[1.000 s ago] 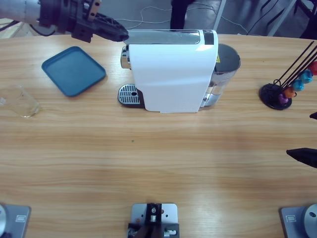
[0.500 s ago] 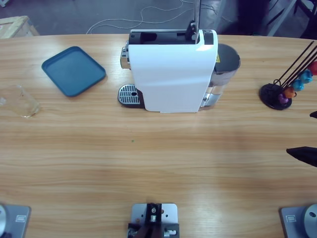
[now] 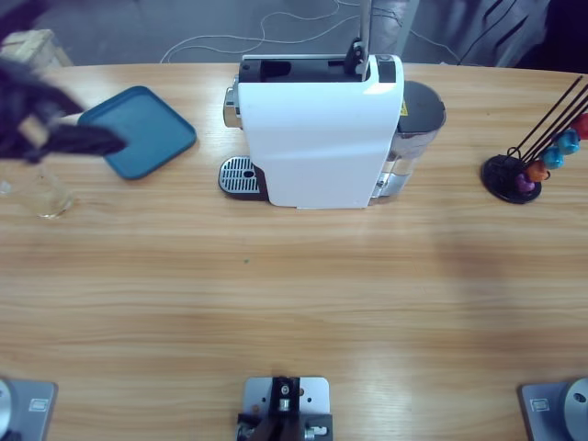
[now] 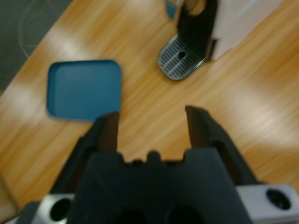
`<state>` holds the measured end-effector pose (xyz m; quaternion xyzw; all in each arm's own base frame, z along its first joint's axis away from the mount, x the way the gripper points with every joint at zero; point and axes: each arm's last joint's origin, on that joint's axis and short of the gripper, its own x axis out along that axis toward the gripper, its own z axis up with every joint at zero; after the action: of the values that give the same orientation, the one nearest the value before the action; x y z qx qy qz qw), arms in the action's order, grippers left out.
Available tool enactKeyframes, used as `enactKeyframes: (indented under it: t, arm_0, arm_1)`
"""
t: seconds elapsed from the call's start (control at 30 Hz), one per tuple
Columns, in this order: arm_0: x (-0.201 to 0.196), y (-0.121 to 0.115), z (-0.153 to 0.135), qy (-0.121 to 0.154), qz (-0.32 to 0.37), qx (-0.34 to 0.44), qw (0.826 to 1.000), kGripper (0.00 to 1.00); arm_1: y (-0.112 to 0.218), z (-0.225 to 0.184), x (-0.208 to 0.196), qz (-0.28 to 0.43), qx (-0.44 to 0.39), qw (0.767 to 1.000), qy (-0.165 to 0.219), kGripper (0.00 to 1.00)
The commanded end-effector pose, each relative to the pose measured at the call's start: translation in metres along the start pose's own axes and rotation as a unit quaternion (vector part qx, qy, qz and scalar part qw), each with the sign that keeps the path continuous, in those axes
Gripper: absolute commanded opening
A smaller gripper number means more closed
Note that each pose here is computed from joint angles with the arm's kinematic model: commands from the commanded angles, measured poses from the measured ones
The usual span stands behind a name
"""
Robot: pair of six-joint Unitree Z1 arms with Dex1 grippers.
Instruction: Pour coffee
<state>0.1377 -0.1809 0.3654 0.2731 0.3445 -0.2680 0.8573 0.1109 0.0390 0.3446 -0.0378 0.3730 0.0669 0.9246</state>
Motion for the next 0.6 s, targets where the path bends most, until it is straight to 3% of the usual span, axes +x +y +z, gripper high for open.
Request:
enactKeyframes:
  t: [0.03, 0.13, 0.2, 0.23, 0.3, 0.6]
  arm_0:
    - [-0.03, 0.016, -0.071, -0.012, 0.039, -0.065, 0.997, 1.0]
    - [-0.049, 0.024, -0.113, -0.077, 0.01, -0.116, 0.99, 1.0]
    - [-0.06, 0.024, -0.135, -0.127, -0.038, -0.129, 0.983, 1.0]
    - [-0.062, 0.024, -0.141, -0.138, -0.058, -0.13, 0.98, 1.0]
    - [-0.062, 0.021, -0.143, -0.139, -0.086, -0.124, 0.979, 1.0]
    - [-0.049, 0.013, -0.125, -0.137, -0.102, -0.105, 0.98, 1.0]
  arm_1:
    - [-0.006, -0.014, 0.053, -0.046, 0.043, 0.998, -0.014, 0.982]
    - [-0.014, -0.018, 0.068, -0.066, 0.067, 0.995, -0.032, 0.977]
    - [-0.02, -0.02, 0.073, -0.082, 0.083, 0.992, -0.044, 0.917]
    - [-0.023, -0.021, 0.076, -0.088, 0.09, 0.991, -0.047, 0.881]
    - [-0.026, -0.021, 0.083, -0.093, 0.1, 0.989, -0.049, 0.81]
    - [-0.031, -0.015, 0.105, -0.099, 0.112, 0.988, -0.044, 0.798]
